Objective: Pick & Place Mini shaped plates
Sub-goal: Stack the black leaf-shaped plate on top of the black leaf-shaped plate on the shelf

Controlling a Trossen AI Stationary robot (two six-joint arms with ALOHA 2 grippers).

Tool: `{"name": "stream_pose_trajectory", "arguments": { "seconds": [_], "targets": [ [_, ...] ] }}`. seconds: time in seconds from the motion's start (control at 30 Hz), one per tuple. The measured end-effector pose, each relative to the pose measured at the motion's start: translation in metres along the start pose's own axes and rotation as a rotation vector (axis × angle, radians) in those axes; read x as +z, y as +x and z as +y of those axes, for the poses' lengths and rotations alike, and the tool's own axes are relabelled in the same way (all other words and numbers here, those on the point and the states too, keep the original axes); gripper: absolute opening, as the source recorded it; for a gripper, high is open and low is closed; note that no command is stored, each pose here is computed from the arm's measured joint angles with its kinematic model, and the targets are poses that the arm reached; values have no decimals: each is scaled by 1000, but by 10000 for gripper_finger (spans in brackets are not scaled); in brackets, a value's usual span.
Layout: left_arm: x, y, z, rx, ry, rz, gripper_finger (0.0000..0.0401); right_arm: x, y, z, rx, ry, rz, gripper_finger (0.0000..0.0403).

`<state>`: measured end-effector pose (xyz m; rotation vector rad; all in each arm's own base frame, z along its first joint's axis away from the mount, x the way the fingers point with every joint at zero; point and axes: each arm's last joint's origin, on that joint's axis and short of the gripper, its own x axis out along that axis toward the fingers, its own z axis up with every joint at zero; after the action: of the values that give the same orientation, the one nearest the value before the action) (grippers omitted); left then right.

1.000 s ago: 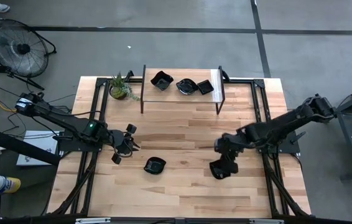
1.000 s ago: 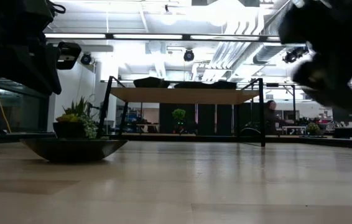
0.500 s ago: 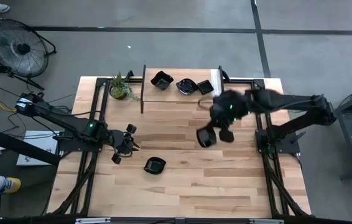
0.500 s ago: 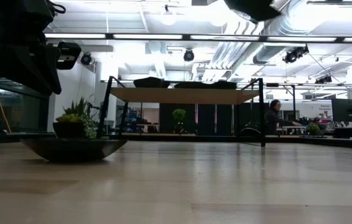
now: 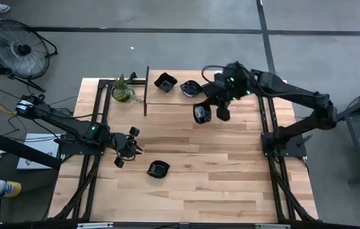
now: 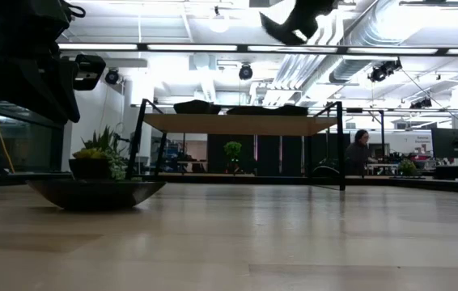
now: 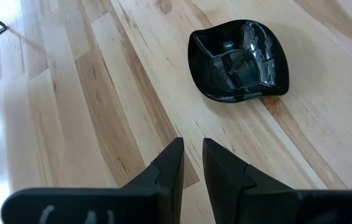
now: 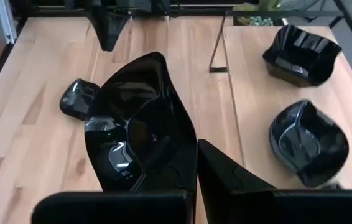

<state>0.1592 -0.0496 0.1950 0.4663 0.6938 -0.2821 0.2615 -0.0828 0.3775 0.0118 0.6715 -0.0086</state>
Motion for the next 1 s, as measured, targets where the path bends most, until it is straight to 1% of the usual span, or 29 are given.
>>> {"name": "stream_pose_trajectory", "arguments": {
  "seconds": [0.13,0.23,0.37,0.5,0.67,0.77,0.87,1.0],
  "targets": [
    [0,0,0,0,0,-1,56,13,14,-24,5,-35,14,1],
    [0,0,0,1,0,-1,56,25,25,-45,-9,-83,57,1],
    [0,0,0,1,0,0,56,39,38,-77,-29,-115,121,1],
    [0,0,0,1,0,0,56,48,47,-107,-29,-154,177,1],
    [0,0,0,2,0,0,56,47,57,-139,28,-179,224,1],
    [0,0,0,5,1,1,56,43,61,-156,54,-220,237,1],
    [0,0,0,5,1,1,56,38,62,-169,51,-247,238,1],
    [0,0,0,5,1,1,56,34,60,-180,57,-269,220,1]
  ]
}}
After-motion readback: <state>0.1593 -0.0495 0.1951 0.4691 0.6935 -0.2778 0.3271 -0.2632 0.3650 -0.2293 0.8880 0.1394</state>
